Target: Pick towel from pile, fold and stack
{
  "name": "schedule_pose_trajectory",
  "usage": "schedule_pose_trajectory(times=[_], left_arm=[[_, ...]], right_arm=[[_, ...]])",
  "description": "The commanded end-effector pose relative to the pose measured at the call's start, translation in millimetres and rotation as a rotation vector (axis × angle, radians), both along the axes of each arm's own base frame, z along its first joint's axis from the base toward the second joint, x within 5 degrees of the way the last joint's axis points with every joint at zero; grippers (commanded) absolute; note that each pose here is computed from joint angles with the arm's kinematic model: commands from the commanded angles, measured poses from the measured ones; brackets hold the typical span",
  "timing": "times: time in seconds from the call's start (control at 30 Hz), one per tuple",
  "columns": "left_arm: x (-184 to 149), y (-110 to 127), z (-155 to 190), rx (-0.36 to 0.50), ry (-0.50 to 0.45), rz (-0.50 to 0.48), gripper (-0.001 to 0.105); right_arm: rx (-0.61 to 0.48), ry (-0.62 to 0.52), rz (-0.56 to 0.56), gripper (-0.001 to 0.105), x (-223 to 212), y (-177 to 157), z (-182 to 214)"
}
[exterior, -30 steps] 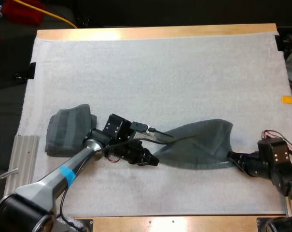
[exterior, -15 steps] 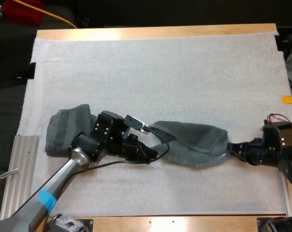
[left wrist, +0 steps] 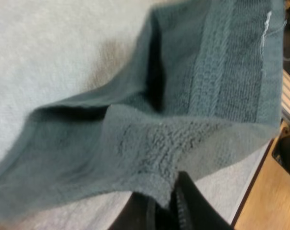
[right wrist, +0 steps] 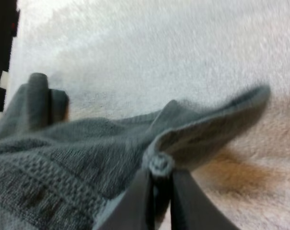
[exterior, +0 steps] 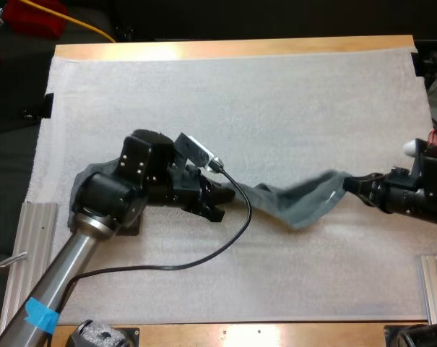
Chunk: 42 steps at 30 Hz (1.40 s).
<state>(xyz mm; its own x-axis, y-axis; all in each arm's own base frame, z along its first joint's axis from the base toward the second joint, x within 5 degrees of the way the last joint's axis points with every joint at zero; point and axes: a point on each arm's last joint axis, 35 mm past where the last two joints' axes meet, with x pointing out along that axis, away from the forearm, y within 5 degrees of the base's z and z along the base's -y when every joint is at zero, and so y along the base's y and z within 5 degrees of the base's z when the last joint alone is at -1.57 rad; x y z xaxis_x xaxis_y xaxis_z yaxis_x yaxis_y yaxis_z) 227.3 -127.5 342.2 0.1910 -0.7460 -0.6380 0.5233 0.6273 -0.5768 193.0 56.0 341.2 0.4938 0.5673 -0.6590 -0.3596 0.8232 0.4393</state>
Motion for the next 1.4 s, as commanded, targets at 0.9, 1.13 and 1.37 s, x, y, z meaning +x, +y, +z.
schedule_pose_trajectory(times=[0.9,1.13,1.37], left_arm=[[-95,0,74,0.202,-0.066,-0.042,0.0],[-120,-8,76,0.237,-0.052,-0.072,0.0],[-143,-17,71,0.328,-0.021,-0.076,0.0]], right_arm=[[-0.037,0.008,0.13,0.002,-91,-17,70],[-0.016,0.038,0.158,0.002,-113,-20,70],[-0.008,0.065,0.152,0.002,-141,-26,70]])
